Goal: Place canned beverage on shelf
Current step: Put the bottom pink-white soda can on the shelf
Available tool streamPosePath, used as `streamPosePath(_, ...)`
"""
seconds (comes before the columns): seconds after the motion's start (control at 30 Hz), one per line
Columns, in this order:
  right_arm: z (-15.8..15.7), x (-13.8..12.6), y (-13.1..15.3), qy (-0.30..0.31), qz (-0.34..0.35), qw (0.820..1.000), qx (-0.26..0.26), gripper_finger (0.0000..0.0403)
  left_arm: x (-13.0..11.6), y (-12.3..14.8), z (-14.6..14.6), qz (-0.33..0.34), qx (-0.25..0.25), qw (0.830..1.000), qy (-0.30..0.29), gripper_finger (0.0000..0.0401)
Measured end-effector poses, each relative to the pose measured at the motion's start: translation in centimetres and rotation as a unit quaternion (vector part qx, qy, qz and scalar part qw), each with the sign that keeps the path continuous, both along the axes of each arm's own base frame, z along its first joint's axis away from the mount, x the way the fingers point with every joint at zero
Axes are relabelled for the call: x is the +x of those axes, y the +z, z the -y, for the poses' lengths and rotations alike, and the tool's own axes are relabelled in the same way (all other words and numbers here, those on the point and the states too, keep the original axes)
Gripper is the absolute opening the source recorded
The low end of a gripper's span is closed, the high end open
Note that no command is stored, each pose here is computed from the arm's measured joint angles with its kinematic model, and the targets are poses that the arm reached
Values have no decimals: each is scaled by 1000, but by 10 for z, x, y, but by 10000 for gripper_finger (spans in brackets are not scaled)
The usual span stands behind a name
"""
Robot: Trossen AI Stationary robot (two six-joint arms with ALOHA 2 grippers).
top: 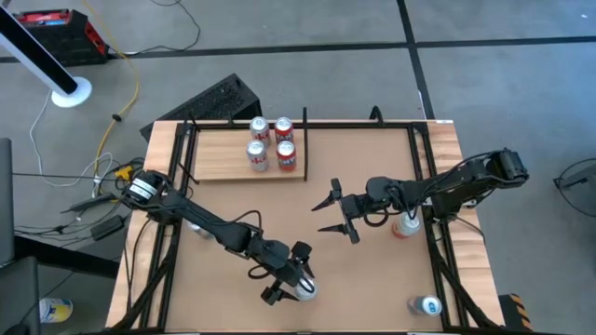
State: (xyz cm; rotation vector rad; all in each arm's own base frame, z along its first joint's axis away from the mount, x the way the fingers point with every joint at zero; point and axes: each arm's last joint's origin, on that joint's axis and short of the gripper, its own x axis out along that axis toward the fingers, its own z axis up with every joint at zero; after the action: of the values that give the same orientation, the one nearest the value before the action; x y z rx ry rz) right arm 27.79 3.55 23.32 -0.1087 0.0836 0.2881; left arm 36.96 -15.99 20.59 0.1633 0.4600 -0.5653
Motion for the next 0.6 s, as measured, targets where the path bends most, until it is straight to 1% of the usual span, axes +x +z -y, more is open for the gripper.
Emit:
streamPosePath(0.07,0,0,0,0,0,1000,0,297,0,0,0,0,0,1000,0,339)
streamPosePath(0.13,0,0,0,0,0,1000,0,297,0,0,0,0,1,1000,1,323)
streamPosePath(0.37,0,0,0,0,0,1000,0,297,0,1,0,3,1,1000,4,233)
streamPosePath(0.5,0,0,0,0,0,1000,0,297,0,2,0,3,-11,1000,7,229)
streamPosePath(0.6,0,0,0,0,0,1000,0,297,-2,7,-1,4,-11,1000,6,229)
